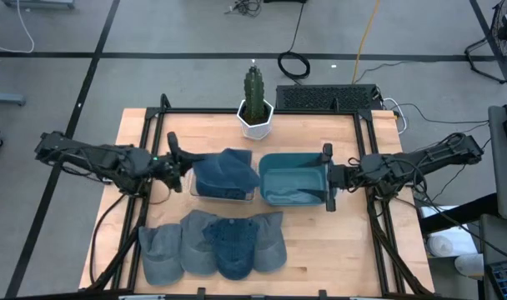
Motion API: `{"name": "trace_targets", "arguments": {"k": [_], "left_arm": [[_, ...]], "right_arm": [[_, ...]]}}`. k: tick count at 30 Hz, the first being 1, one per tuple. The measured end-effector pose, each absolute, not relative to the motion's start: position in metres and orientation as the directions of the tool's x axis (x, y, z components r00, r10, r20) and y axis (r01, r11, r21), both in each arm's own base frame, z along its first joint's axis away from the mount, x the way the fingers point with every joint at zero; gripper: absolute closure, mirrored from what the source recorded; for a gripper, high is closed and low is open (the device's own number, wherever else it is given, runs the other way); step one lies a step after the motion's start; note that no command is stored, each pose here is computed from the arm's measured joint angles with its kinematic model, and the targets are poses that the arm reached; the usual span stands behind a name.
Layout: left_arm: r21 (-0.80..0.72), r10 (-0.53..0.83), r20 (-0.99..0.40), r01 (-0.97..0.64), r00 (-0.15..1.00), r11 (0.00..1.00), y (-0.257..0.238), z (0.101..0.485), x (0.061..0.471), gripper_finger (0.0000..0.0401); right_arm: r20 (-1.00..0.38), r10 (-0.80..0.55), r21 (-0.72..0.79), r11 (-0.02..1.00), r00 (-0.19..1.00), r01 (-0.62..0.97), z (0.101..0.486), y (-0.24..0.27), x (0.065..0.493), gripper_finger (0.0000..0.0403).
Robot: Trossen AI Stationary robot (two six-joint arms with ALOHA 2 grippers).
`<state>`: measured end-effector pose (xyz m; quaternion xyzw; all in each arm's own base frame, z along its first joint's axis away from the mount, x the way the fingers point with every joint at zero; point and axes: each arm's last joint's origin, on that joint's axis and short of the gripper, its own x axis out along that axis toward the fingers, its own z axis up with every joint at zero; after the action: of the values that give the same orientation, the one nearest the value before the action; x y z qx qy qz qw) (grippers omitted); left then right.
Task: Pick & Place hat
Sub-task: Put the right blue cap into the transparent bin
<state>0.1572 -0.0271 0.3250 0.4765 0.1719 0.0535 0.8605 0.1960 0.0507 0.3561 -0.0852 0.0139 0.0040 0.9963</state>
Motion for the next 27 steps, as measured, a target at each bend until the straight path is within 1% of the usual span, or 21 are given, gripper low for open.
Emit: {"name": "trace_targets", "arguments": {"k": [3,7,11,14,16,18,22,27], "left_arm": [[0.799,0.173,-0.335,0.182,0.926,0.573,-0.024,0.318,0.151,0.0387],[0.756,0.184,-0.442,0.254,0.878,0.603,-0.018,0.305,0.154,0.0393],[0.741,0.226,-0.463,0.235,0.857,0.629,-0.012,0.295,0.164,0.0389],[0.761,0.258,-0.461,0.229,0.849,0.607,-0.006,0.285,0.173,0.0385],[0.77,0.274,-0.469,0.236,0.84,0.593,-0.003,0.281,0.178,0.0392],[0.77,0.272,-0.477,0.247,0.836,0.589,-0.001,0.279,0.18,0.0393],[0.758,0.223,-0.497,0.294,0.839,0.582,0.0,0.275,0.182,0.0391],[0.749,0.255,-0.525,0.298,0.812,0.592,0.002,0.258,0.181,0.0393]], "right_arm": [[-0.039,0.006,-0.181,0.983,0.999,-0.013,0.355,0.051,0.197,0.0116],[-0.042,0.006,-0.191,0.981,0.999,-0.014,0.354,0.051,0.198,0.0117],[-0.042,0.006,-0.191,0.981,0.999,-0.014,0.354,0.051,0.197,0.0117],[-0.04,0.007,-0.191,0.982,0.999,-0.014,0.354,0.051,0.198,0.0118],[-0.039,0.007,-0.187,0.982,0.999,-0.014,0.355,0.051,0.198,0.012],[-0.039,0.007,-0.182,0.983,0.999,-0.014,0.354,0.051,0.198,0.0121],[-0.043,0.007,-0.181,0.983,0.999,-0.015,0.354,0.051,0.198,0.0122],[-0.044,0.007,-0.181,0.983,0.999,-0.015,0.354,0.051,0.198,0.0122]]}}
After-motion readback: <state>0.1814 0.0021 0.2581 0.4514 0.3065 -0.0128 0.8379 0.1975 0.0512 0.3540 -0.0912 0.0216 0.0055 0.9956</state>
